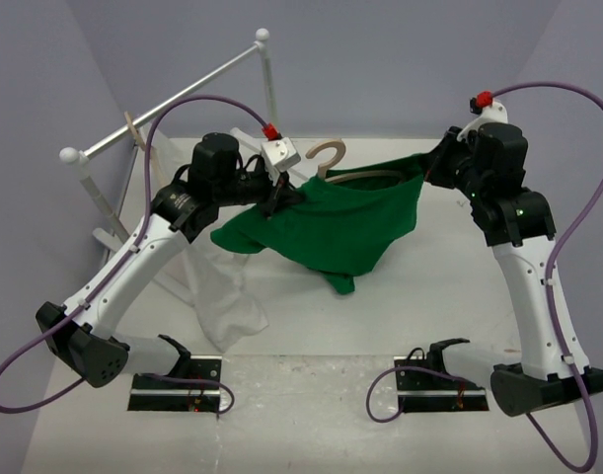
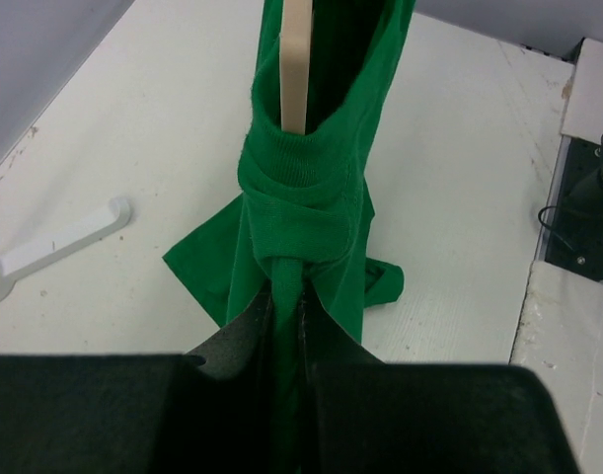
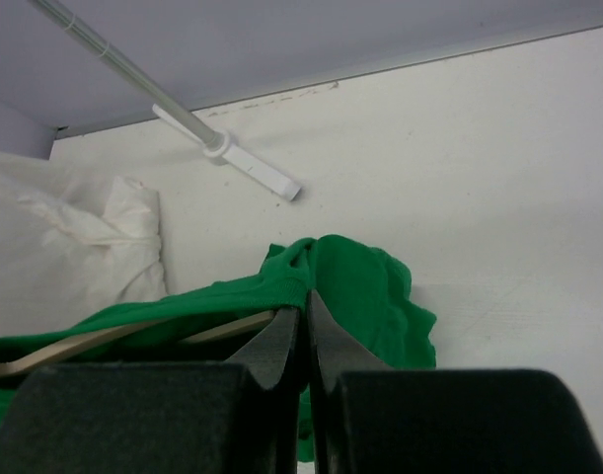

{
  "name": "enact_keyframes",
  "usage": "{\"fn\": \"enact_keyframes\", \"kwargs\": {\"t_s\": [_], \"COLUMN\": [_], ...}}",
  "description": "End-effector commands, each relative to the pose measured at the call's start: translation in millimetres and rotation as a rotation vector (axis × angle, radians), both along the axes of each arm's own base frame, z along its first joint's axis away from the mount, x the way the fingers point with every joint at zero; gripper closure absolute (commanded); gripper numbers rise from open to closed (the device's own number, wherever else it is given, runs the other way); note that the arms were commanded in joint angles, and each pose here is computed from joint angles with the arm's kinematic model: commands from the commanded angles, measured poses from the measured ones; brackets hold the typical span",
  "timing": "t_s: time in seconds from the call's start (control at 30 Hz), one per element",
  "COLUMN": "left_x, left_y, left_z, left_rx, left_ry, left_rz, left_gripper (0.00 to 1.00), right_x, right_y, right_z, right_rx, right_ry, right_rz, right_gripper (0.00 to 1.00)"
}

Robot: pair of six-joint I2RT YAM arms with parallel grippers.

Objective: Place the t-shirt on the hanger

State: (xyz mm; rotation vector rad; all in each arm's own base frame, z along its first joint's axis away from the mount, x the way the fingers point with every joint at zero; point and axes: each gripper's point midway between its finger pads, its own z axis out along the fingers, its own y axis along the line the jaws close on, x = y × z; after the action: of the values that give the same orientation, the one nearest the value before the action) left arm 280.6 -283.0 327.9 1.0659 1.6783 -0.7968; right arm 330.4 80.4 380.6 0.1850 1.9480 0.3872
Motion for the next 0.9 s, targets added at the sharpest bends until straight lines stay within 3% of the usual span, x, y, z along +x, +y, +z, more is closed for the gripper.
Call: {"fn": "enact_keyframes", "kwargs": {"t_s": [0.0, 0.17, 0.3, 0.47, 0.7, 0.87], "left_x": [1, 7, -8, -15, 19, 12], "left_y": [6, -6, -28, -47, -34, -41], "left_z": [14, 33, 44, 42, 32, 43], "left_rx": [-0.036, -0.153, -0.266, -0.302, -0.297, -0.343], "left_ry": [-0.006, -0.007, 0.009, 0.016, 0.007, -0.03], "left_rz": [0.061, 0.086, -0.038, -0.106, 0.109, 0.042], "left_gripper": [1.0, 1.0, 1.0, 1.0, 1.0, 1.0], "right_x": [13, 3, -12, -28, -42, -47], "right_y": [9, 57, 94, 132, 117, 124], "right_z": [15, 16, 23, 31, 36, 17], "right_rx": [0.063, 0.137, 0.208, 0.233, 0.294, 0.329], "right_ry": [-0.073, -0.07, -0.097, -0.107, -0.158, -0.126], "right_rz": [-0.021, 0.157, 0.274, 0.402, 0.326, 0.36], "right_gripper": [1.0, 1.0, 1.0, 1.0, 1.0, 0.97]}}
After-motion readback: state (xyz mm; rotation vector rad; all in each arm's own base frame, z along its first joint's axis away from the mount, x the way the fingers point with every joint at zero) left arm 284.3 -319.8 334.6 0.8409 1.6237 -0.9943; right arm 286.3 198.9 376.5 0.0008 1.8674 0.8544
